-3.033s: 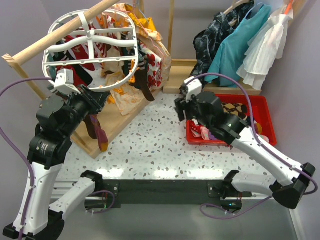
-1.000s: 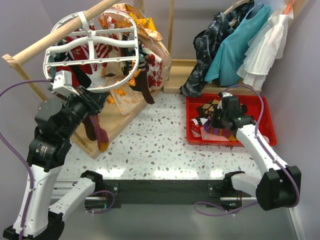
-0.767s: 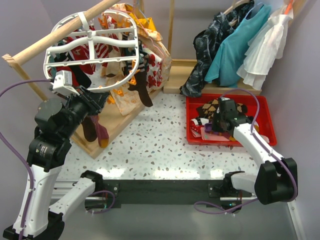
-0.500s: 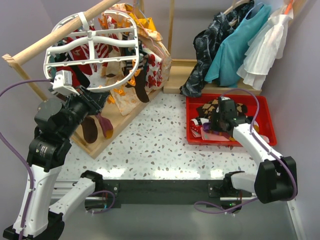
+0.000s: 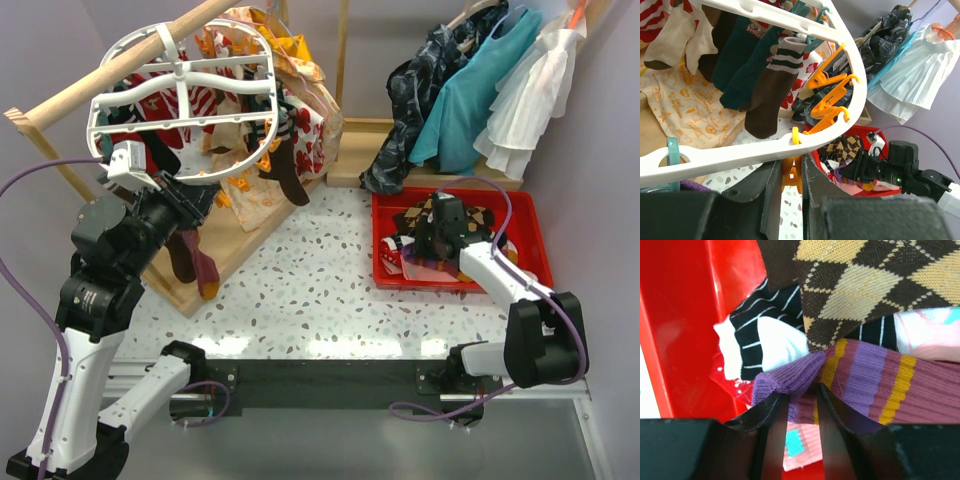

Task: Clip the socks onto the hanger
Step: Pick up the sock from the bin, then clamp the sock onto the hanger.

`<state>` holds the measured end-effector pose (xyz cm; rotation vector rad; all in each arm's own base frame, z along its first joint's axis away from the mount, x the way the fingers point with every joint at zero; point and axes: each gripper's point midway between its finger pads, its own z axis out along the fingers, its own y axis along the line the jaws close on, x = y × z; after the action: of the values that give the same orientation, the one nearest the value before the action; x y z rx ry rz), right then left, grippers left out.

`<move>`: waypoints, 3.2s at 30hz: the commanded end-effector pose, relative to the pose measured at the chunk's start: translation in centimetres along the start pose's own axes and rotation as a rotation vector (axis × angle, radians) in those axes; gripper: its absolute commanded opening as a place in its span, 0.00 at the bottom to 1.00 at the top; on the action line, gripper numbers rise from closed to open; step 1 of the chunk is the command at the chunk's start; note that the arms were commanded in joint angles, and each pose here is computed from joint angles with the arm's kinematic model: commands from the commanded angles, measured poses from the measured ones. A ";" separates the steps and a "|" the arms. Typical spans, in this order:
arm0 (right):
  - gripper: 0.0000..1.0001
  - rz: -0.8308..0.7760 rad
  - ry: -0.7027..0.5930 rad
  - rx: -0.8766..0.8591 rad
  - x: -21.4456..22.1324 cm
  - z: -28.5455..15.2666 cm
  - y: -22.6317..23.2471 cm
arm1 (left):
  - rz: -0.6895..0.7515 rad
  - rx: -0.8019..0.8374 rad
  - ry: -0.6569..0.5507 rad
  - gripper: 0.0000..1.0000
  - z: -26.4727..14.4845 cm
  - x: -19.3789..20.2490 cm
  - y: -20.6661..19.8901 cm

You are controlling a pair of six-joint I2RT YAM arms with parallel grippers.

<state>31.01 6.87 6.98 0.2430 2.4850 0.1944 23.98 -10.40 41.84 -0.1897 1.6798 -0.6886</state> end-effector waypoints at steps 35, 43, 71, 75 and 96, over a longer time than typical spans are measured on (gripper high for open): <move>0.00 -0.226 -0.429 -1.027 -10.3 -27.0 24.2 | -0.003 0.127 -0.006 0.06 0.4 -0.5 -2.4; 0.00 -0.264 -0.343 -1.218 -7.4 -29.6 31.4 | 0.003 0.192 -0.013 0.06 0.3 -0.7 -3.6; 0.00 -0.339 -0.232 -1.370 -3.9 -31.4 42.3 | 0.111 0.305 -0.043 0.06 -0.2 0.1 -4.5; 0.00 -0.345 -0.226 -1.358 -4.0 -31.0 42.5 | 0.126 0.313 -0.054 0.06 -0.4 0.0 -4.5; 0.00 -0.333 -0.280 -1.373 -5.5 -32.6 42.7 | 0.255 0.312 -0.045 0.12 -0.2 0.8 -3.7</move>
<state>21.33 44.68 40.44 -0.6665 1.7078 1.4407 23.15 -12.69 43.76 0.1228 1.5021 -0.7185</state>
